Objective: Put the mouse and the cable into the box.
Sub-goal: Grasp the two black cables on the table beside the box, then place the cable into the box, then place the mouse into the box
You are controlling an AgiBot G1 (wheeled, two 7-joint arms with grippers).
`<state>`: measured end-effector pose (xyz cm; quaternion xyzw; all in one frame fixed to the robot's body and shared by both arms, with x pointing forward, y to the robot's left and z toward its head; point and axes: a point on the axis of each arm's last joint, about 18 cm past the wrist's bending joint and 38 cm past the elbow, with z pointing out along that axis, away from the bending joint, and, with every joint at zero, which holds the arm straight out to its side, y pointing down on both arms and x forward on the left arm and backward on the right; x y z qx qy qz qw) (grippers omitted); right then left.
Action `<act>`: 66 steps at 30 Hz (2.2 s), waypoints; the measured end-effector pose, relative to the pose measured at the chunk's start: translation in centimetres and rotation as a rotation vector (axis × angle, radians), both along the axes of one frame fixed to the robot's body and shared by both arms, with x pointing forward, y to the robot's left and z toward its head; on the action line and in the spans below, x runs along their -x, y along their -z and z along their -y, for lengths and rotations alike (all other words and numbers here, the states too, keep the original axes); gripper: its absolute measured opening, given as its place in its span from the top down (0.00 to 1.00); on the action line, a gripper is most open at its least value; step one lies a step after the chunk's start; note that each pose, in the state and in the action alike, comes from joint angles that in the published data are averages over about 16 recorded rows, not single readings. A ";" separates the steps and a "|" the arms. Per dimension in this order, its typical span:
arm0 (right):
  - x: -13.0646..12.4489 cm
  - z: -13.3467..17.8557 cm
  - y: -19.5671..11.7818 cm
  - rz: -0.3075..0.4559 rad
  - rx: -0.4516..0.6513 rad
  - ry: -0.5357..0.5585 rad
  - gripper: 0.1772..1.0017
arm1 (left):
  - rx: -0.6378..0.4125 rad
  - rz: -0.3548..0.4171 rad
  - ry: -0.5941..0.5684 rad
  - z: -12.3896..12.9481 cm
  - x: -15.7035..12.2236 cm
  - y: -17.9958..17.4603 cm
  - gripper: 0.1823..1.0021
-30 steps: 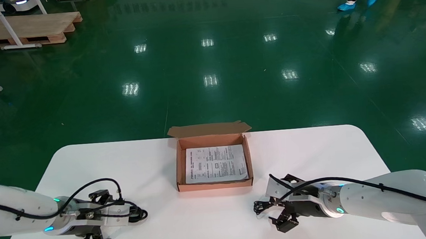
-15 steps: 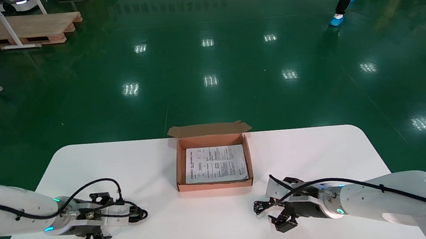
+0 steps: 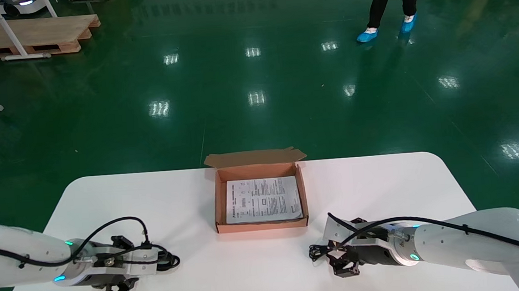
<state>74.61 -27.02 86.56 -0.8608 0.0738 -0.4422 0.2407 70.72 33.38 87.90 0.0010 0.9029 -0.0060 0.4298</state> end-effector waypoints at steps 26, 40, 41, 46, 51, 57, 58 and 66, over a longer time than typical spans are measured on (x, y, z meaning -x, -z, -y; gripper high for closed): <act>0.0 0.0 0.0 -0.001 0.000 0.000 0.92 | 0.000 0.001 0.000 0.0 0.0 0.0 0.91; -0.4 2.9 -6.2 0.132 -0.063 0.064 0.92 | 0.066 0.103 0.075 2.0 -0.5 -5.1 0.91; -0.4 3.4 -7.4 0.158 -0.073 0.075 0.92 | 0.077 0.118 0.092 2.5 -0.6 -5.9 0.91; 0.0 5.9 -14.6 0.307 -0.126 0.130 0.92 | 0.137 0.202 0.200 6.2 -1.3 -9.7 0.92; 1.1 7.8 -21.2 0.442 -0.166 0.169 0.92 | 0.200 0.261 0.306 10.8 -2.1 -12.4 0.92; 2.2 8.7 -25.7 0.526 -0.195 0.184 0.92 | 0.253 0.296 0.377 14.9 -2.9 -13.6 0.92; 2.3 8.7 -26.1 0.531 -0.197 0.184 0.92 | 0.259 0.298 0.382 15.2 -3.0 -13.7 0.92; 2.4 8.7 -26.5 0.536 -0.198 0.183 0.92 | 0.264 0.306 0.383 16.2 -3.5 -13.3 0.92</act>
